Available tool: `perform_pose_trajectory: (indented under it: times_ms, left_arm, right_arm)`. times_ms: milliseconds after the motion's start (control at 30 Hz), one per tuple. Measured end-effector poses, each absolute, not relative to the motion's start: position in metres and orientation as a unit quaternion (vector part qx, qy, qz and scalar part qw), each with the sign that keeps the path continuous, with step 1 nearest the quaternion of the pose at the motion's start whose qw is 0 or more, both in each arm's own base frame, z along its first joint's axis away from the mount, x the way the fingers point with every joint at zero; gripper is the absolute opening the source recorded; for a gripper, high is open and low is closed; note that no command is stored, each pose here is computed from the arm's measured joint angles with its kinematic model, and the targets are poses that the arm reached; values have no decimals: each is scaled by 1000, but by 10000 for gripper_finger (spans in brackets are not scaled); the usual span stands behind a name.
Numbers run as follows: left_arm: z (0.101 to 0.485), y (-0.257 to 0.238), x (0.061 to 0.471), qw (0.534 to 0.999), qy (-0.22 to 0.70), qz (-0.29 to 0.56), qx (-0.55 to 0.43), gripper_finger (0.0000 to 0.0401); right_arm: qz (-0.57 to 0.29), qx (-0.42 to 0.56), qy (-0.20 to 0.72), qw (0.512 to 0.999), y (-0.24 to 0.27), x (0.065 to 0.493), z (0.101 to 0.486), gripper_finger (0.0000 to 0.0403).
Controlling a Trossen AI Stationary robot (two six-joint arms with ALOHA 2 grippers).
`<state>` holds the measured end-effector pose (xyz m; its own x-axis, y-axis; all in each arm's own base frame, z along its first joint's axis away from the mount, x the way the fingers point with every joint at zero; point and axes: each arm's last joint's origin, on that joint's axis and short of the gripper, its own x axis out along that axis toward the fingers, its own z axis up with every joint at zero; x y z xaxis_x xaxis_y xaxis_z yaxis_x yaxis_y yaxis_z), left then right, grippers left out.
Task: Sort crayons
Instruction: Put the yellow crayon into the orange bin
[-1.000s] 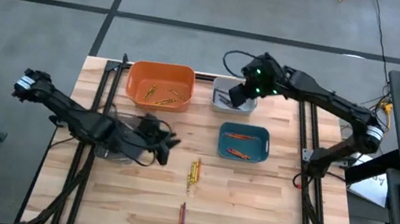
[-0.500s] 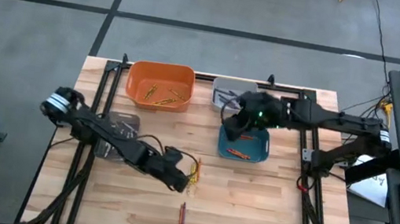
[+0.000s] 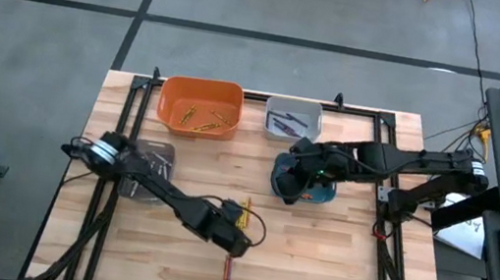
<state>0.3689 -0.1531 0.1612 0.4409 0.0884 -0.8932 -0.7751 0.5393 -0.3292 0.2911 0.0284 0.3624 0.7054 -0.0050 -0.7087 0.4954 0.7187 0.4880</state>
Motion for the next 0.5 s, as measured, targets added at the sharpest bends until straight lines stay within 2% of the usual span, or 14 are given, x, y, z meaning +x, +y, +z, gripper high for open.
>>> perform_pose_trajectory:
  times_ms: [233, 500]
  left_arm:
    - [151, -163, 389, 733, 487, 303, -365, 142]
    - [140, -168, 393, 710, 520, 322, -349, 140]
  right_arm:
    - [-137, 322, 362, 864, 30, 290, 362, 58]
    - [-128, 295, 372, 871, 30, 289, 361, 58]
